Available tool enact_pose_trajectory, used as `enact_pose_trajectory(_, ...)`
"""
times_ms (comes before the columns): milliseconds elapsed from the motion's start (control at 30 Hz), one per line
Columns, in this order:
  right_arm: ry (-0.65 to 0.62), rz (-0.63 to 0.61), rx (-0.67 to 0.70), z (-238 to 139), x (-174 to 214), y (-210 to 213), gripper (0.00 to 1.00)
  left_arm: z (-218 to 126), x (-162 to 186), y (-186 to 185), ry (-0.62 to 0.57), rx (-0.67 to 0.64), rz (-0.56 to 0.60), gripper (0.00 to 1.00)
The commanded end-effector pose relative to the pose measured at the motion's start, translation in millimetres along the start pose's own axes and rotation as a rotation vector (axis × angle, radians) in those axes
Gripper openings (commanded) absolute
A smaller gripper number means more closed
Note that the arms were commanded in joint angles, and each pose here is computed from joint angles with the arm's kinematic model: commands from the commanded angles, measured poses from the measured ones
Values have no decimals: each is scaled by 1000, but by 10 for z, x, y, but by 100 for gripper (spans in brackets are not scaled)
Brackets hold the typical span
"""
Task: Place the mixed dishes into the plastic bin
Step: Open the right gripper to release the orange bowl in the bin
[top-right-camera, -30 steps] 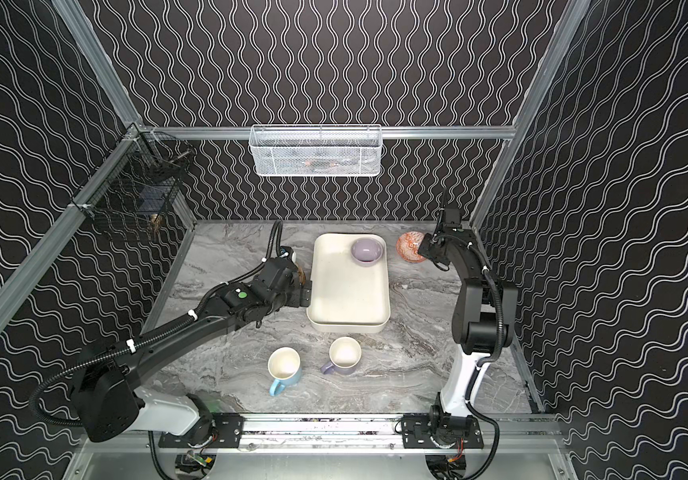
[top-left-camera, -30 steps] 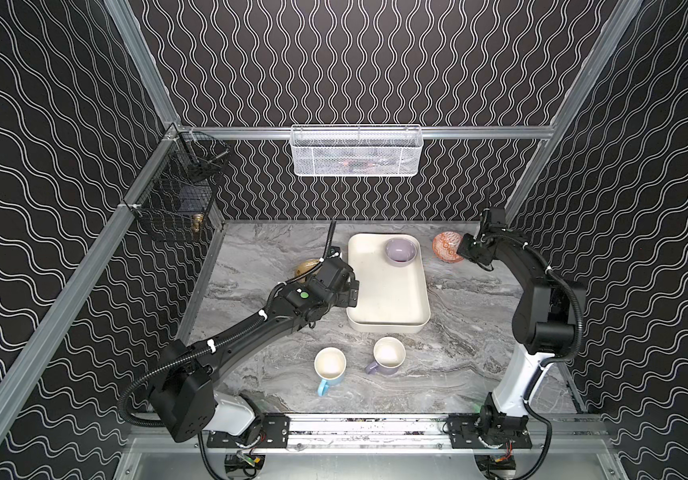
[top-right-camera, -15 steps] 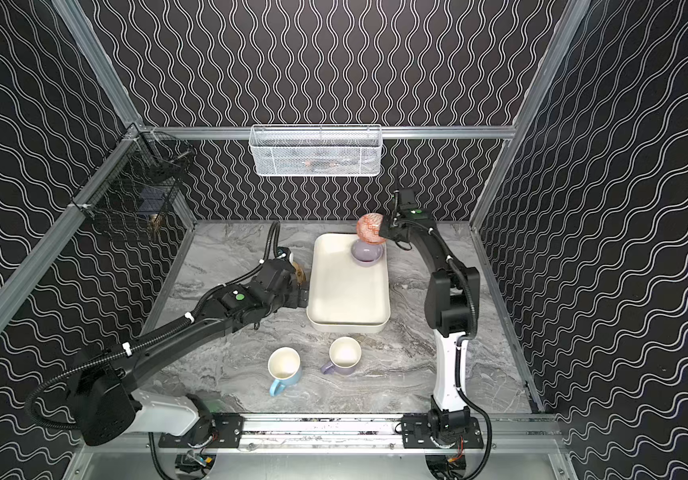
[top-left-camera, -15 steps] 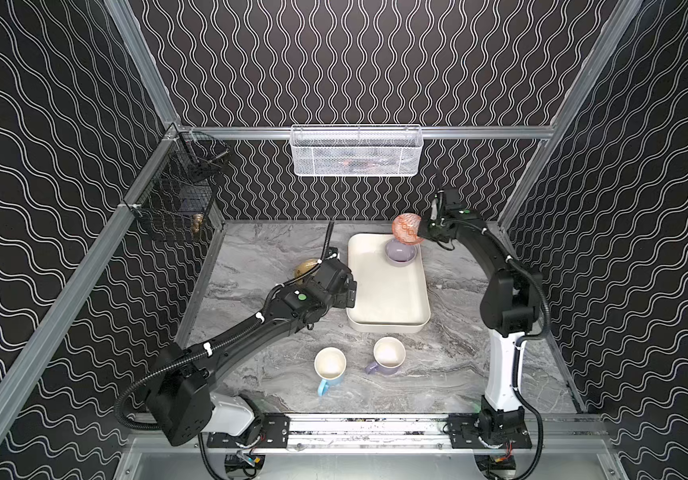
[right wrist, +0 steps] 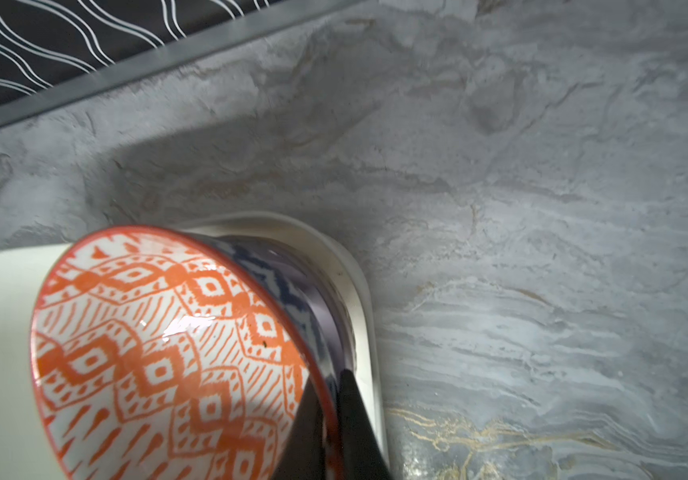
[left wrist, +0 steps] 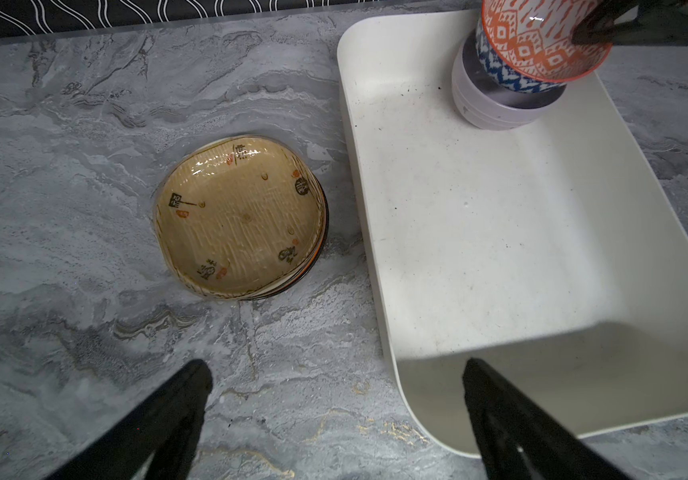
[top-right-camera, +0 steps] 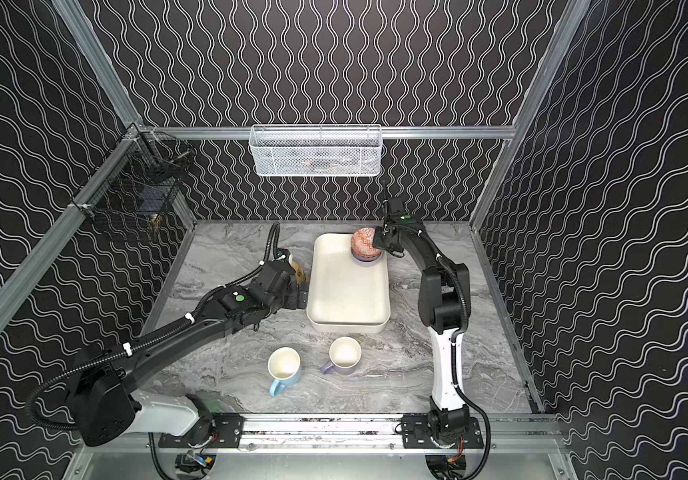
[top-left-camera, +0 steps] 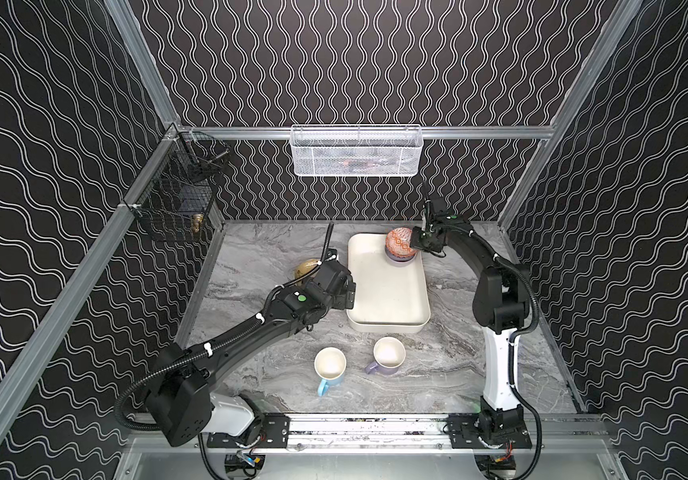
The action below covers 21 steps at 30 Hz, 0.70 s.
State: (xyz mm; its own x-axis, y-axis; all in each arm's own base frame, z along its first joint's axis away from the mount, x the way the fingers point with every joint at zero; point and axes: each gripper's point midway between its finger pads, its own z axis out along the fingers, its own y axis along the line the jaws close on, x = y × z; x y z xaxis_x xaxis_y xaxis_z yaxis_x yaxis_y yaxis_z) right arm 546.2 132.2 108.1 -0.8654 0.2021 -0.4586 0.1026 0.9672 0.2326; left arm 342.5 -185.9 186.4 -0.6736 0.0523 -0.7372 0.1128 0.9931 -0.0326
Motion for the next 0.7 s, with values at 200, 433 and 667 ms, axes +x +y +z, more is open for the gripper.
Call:
enact_pose_trajectory(200,-9,-14,-28,-11,-2,73,10,11,-15,-5,-6,0,-4,99)
enact_pose_trajectory(433,-4,-28,-29,-53,11,102,24,23,-14,-12,-4,0,-8,99)
enact_pose_trajectory(667,-23,-29,-14,-138,1,64,16,18,-9,-6,-3,-1,-8,99)
